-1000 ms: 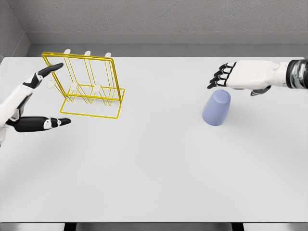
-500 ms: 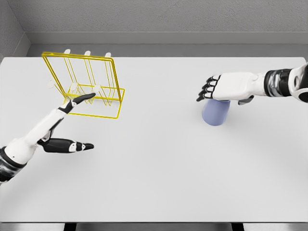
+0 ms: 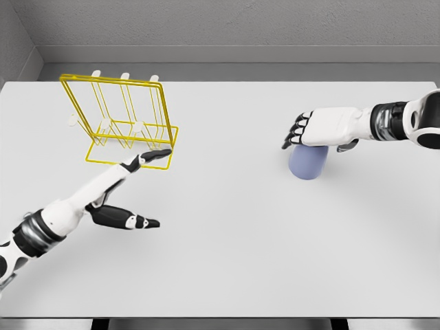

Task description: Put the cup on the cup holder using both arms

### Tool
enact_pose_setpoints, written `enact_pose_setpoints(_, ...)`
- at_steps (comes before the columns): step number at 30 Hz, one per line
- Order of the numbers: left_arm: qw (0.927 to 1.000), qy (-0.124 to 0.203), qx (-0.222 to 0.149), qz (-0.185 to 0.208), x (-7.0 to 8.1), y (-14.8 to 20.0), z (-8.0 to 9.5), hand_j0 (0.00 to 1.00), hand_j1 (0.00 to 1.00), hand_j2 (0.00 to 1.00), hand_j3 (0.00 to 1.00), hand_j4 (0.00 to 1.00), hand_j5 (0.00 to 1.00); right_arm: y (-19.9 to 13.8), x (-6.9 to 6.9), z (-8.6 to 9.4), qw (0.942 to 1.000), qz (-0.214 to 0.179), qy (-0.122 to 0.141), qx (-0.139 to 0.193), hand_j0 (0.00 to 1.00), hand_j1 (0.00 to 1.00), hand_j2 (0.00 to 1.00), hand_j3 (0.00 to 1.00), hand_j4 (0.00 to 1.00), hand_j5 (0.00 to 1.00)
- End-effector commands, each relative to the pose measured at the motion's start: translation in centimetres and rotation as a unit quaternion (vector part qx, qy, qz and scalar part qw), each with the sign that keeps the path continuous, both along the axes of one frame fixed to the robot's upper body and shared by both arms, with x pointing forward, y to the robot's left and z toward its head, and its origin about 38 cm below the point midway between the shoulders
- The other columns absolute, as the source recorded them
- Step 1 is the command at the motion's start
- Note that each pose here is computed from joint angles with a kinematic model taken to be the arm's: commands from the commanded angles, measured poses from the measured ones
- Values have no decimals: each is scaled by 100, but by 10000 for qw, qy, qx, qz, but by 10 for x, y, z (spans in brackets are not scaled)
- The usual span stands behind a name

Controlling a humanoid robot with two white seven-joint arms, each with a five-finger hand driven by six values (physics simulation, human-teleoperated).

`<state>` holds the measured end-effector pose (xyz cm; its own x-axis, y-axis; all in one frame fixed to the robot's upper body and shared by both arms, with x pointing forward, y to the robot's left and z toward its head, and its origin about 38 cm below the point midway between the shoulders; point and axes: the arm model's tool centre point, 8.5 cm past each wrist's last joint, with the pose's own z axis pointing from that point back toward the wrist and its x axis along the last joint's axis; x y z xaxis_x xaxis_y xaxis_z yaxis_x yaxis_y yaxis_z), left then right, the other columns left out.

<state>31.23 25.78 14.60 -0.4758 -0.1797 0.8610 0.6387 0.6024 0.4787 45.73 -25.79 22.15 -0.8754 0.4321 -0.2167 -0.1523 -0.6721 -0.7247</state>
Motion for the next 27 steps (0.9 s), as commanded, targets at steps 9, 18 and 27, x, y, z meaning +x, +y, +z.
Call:
enact_pose_setpoints(9, 9799, 1986, -102, 166, 4, -5, -34, 100, 100, 100, 100, 100, 100, 0, 0, -1, 10000, 2, -18, -29, 68, 68, 68, 68, 68, 68)
enact_pose_setpoints(18, 9636, 2518, -866, 227, 12, -12, -29, 100, 100, 100, 100, 100, 100, 0, 1, 3, 10000, 2, -58, -32, 64, 64, 64, 64, 64, 64)
enact_pose_setpoints(27, 9667, 2450, -713, 181, 10, -23, -36, 100, 100, 100, 100, 100, 100, 7, -7, 27, 9991, 228, -346, -16, 64, 64, 64, 64, 64, 64)
